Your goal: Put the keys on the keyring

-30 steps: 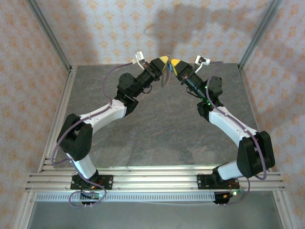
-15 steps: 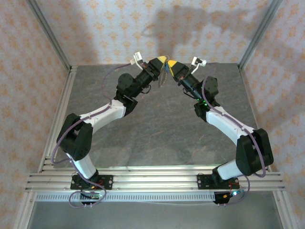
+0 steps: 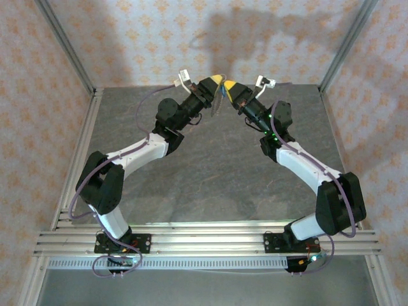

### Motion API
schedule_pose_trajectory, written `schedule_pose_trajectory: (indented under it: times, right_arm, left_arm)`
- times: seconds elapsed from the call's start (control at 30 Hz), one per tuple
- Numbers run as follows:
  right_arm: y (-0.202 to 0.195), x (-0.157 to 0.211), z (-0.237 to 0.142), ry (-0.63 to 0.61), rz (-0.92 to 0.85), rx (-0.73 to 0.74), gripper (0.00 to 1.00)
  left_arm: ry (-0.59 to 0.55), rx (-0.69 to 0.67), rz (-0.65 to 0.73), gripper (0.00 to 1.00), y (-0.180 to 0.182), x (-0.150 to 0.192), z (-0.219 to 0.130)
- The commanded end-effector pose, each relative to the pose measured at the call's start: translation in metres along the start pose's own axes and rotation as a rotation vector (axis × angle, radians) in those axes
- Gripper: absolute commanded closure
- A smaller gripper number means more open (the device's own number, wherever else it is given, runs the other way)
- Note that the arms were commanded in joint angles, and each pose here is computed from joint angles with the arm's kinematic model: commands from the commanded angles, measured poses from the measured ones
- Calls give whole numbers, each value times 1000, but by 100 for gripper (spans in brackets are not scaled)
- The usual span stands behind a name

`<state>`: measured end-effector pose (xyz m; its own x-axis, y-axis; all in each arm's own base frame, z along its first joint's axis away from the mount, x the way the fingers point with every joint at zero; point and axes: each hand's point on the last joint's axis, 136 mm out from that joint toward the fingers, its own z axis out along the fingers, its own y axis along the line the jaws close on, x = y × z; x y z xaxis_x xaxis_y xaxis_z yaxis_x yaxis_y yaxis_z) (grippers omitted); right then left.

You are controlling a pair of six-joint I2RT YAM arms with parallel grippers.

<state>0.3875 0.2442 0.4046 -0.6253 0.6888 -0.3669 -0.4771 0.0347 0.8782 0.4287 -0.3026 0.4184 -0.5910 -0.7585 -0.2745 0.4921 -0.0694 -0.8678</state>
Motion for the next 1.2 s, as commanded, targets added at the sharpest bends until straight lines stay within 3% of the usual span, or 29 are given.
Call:
schedule_pose_trajectory:
  times: [0.0,0.2,0.37,0.57,0.7,0.87,1.17]
  right_arm:
    - [-22,39,6,188,62,59,100]
    - [-28,45,13,232,90,63,100]
    - [-44,38,9,198,115,108,100]
    - [-45,59,21,274,149,78,100]
    - [-53,50,13,235,148,109,100]
    - [-38,58,19,277,145,65,100]
    - [-37,50,8,247,121,102,100]
  left_arm:
    - [73,190,60,100,-61,17,-3]
    - [90,180,88,100,-63,21,-3]
    - [109,156,124,100,-61,24,-3]
    - [127,144,137,100,-59,31,0]
    - [127,135,139,100,-56,32,0]
    - [125,128,134,100,-52,32,0]
    - [111,108,137,100,-49,30,-2]
